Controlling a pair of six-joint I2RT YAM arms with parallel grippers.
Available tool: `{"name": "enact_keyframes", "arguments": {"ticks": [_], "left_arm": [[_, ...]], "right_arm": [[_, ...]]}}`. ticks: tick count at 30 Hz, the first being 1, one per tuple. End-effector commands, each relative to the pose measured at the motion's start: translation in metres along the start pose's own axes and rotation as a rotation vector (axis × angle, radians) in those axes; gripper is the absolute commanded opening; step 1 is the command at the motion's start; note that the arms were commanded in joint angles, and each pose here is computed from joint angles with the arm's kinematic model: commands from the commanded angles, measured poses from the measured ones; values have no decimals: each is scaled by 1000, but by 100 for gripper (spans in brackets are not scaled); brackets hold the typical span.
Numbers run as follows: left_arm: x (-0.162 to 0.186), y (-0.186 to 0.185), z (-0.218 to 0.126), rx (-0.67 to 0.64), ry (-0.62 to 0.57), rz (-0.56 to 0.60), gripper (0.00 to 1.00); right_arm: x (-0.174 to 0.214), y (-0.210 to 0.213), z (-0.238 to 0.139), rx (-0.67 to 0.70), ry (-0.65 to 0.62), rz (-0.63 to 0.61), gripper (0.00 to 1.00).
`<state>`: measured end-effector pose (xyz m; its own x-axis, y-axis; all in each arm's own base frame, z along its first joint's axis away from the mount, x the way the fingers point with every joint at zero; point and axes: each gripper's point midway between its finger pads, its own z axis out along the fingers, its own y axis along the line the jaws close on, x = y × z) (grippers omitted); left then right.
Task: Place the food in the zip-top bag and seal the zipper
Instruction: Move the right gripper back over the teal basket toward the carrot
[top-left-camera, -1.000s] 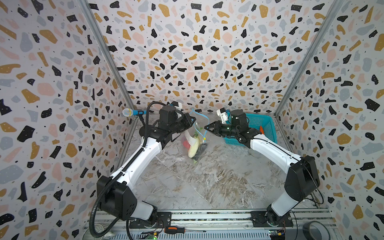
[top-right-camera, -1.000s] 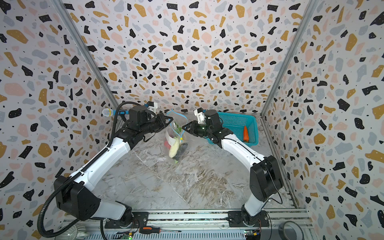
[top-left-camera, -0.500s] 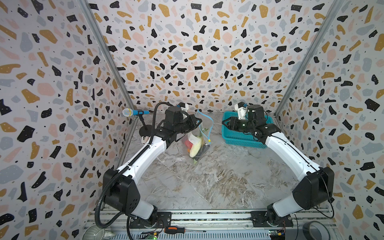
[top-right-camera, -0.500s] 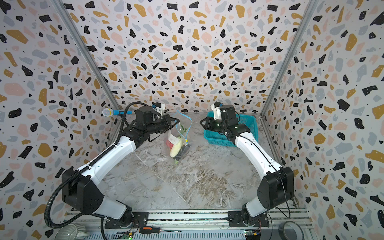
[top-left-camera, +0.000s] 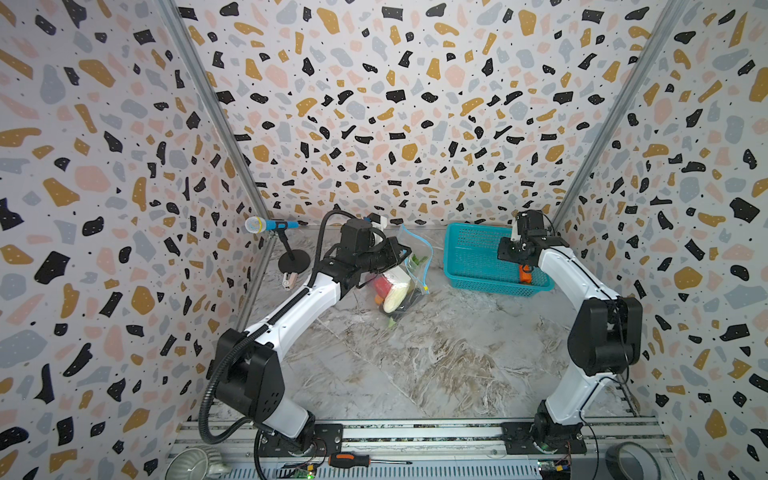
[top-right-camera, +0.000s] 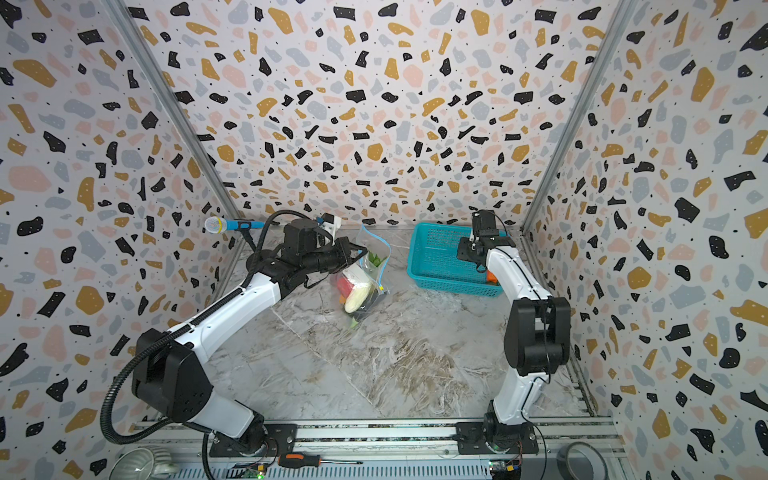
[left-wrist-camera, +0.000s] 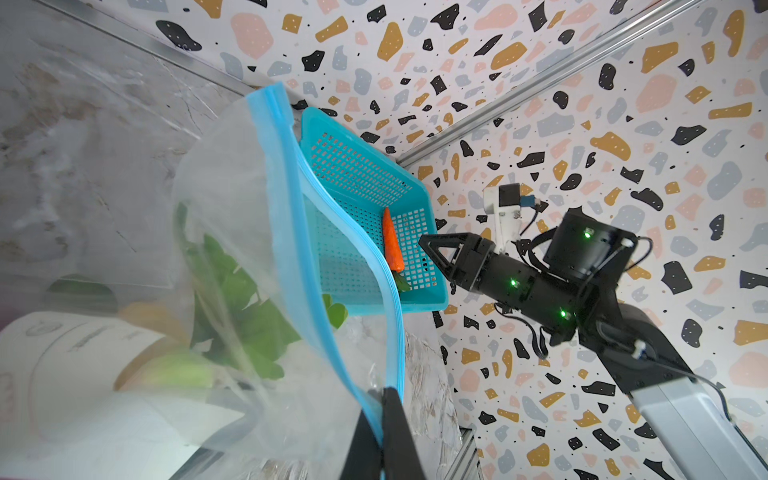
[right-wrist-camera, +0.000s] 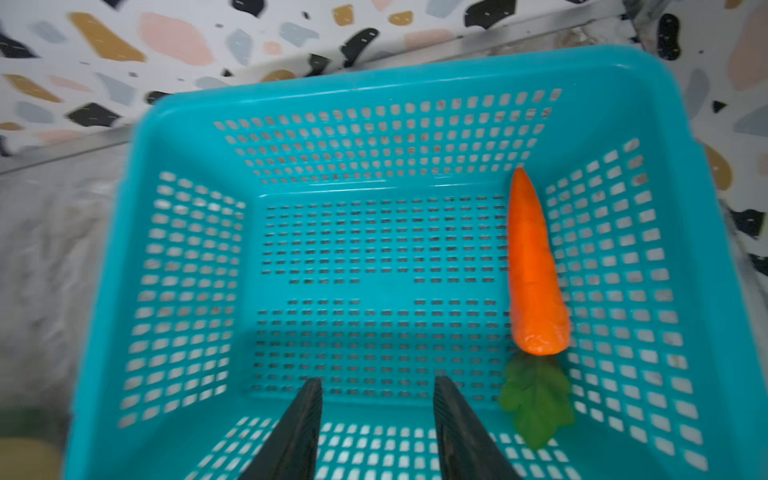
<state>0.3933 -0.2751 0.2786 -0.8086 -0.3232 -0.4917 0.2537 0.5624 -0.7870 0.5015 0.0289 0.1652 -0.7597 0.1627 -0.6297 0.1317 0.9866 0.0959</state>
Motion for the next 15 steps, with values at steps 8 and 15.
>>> {"name": "enact_keyframes", "arguments": {"ticks": [8,15], "left_arm": [[7,1,5,21,20,19,0],[11,2,7,20,29,15,0]], "right_arm": [[16,-65,49,306,135,-80,47],[21,-92,61,382,150,-77,47]]}}
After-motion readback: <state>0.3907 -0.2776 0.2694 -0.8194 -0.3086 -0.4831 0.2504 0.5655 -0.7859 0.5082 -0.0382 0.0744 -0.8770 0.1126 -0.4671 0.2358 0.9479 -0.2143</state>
